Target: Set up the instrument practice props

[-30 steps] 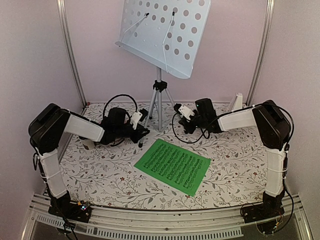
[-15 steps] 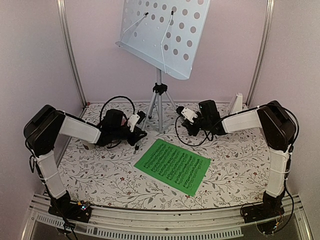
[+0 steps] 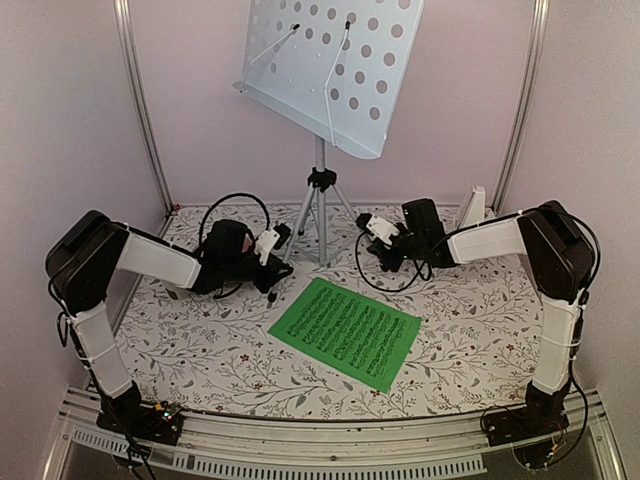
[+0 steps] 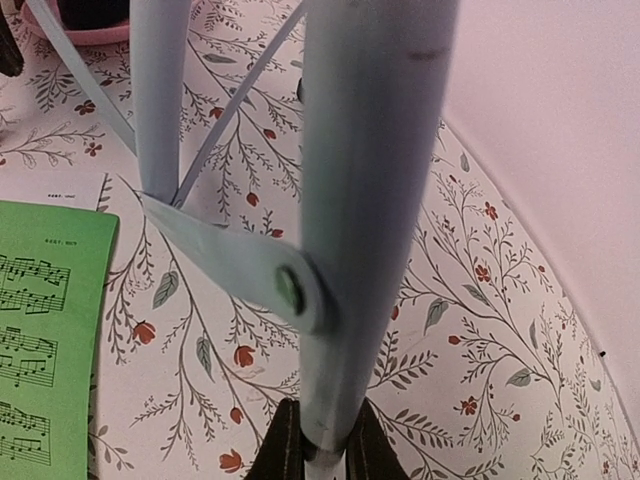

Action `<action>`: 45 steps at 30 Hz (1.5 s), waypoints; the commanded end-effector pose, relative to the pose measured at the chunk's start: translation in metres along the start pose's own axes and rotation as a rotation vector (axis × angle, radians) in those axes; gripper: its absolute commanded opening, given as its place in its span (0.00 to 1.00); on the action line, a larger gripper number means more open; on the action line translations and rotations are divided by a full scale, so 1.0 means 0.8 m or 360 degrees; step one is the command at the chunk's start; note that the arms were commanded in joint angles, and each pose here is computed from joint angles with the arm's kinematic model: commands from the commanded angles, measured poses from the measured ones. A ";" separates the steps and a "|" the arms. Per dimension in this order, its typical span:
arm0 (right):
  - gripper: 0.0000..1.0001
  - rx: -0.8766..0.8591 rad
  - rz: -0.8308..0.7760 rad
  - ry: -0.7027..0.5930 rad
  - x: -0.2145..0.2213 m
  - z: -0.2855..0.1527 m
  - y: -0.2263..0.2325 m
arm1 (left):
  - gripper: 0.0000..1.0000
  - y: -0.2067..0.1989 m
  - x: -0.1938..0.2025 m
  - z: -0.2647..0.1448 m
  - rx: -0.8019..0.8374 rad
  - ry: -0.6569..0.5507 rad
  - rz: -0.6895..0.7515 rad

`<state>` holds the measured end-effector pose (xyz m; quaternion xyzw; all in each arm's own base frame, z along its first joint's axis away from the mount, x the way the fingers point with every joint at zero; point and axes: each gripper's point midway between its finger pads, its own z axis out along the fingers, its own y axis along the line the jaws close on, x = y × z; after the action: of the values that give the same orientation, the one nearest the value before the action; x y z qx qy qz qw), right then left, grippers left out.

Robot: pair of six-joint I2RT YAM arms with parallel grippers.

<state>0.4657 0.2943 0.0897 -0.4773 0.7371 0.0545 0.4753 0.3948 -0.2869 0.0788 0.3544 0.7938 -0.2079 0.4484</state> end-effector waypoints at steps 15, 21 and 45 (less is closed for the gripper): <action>0.67 0.0364 0.0056 0.0061 -0.025 -0.084 -0.048 | 0.32 0.015 0.012 -0.010 -0.0123 0.0098 -0.0146; 0.69 0.0079 0.0182 -0.0053 -0.069 -0.080 0.032 | 0.56 0.013 -0.002 -0.023 -0.0131 0.0063 -0.0153; 0.72 -0.0417 0.0482 -0.0019 -0.092 -0.074 0.133 | 0.49 -0.030 0.128 -0.084 -0.0366 0.0456 -0.0636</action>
<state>0.3509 0.3730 0.1108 -0.4323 0.7887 0.2021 0.3876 0.3193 -0.2196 0.0462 0.1673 0.9043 -0.1656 0.3560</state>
